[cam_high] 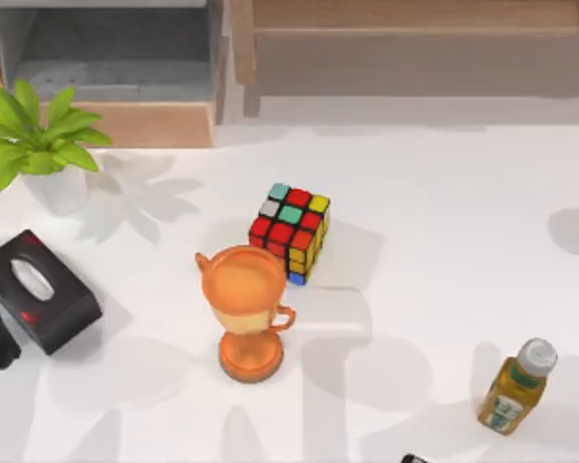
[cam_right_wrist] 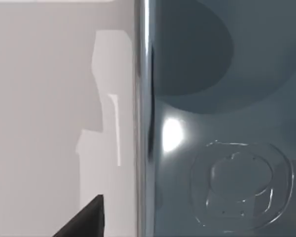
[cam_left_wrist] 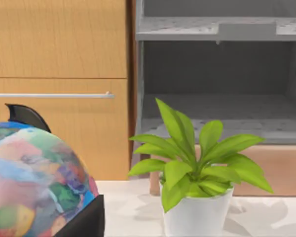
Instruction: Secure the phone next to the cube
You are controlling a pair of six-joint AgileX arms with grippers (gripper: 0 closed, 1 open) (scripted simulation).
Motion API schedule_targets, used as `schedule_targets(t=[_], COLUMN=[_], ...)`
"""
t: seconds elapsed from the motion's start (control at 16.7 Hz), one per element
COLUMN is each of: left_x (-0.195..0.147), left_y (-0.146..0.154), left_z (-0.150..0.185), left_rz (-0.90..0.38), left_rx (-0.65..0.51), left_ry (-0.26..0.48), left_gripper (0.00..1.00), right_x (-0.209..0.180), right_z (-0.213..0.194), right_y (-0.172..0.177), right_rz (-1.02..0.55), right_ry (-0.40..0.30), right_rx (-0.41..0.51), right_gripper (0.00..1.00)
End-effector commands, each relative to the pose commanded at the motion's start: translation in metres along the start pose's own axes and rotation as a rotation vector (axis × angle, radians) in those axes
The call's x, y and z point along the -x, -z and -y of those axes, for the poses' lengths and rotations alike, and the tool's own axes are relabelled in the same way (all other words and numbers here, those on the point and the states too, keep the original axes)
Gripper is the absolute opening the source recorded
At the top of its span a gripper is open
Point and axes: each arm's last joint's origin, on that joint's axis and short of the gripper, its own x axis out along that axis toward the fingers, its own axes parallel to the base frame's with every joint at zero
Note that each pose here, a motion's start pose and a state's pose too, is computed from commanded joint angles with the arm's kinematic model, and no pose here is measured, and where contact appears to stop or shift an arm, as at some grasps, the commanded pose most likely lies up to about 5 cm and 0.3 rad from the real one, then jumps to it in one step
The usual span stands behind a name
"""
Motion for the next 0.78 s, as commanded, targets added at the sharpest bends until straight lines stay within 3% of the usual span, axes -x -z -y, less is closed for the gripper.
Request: schedule_targets(t=[0.36,0.6,0.78], left_x=[0.0,0.0,0.0], left_y=[0.0,0.0,0.0], left_z=[0.0,0.0,0.0], left_rz=[0.0,0.0,0.0], left_rx=[0.0,0.0,0.0], left_ry=[0.0,0.0,0.0], left_gripper=[1.0,1.0,1.0], right_x=[-0.037,-0.039,-0.039], right_z=[0.001,0.001,0.001], right_y=[-0.001,0.0,0.0], right_rz=[0.001,-0.001,-0.001], right_ry=[0.0,0.0,0.0], right_rx=[-0.002,-0.002,-0.002], right_gripper=[1.0,1.0,0.77])
